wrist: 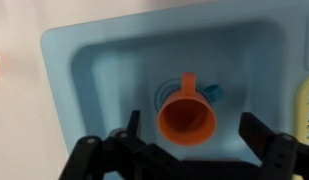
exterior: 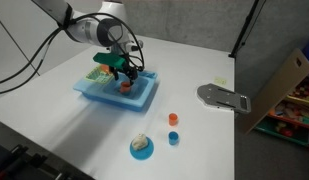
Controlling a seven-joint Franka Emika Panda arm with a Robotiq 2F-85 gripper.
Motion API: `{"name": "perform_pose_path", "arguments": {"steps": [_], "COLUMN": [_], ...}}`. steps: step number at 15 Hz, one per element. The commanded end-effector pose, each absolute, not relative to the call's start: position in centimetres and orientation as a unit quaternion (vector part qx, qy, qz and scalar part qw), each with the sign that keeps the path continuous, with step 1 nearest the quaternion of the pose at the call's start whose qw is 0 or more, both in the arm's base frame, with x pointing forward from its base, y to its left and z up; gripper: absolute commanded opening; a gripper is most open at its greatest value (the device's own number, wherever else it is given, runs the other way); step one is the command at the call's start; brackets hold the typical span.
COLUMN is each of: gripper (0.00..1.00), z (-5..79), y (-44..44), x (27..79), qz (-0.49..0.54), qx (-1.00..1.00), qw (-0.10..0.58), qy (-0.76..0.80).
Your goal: Remove the orange cup from the blue cup inside the sink and put it on the sinks worktop in front of the dishes drying rack
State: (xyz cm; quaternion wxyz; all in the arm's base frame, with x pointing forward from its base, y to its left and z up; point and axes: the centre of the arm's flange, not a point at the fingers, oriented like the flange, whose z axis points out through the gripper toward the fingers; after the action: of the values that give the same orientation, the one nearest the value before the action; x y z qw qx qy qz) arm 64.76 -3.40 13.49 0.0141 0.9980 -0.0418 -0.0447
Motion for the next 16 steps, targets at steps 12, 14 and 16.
{"name": "perform_pose_path", "arguments": {"steps": [12, 14, 16], "gripper": [0.85, 0.66, 0.49], "z": [10.6, 10.5, 10.5], "y": [-3.5, -3.5, -3.4], "x": [66.7, 66.8, 66.8], "qz": [-0.046, -0.047, -0.047], "qx": [0.998, 0.998, 0.997], "qw": [0.001, -0.004, -0.007], "qy": [-0.048, -0.051, -0.054]}}
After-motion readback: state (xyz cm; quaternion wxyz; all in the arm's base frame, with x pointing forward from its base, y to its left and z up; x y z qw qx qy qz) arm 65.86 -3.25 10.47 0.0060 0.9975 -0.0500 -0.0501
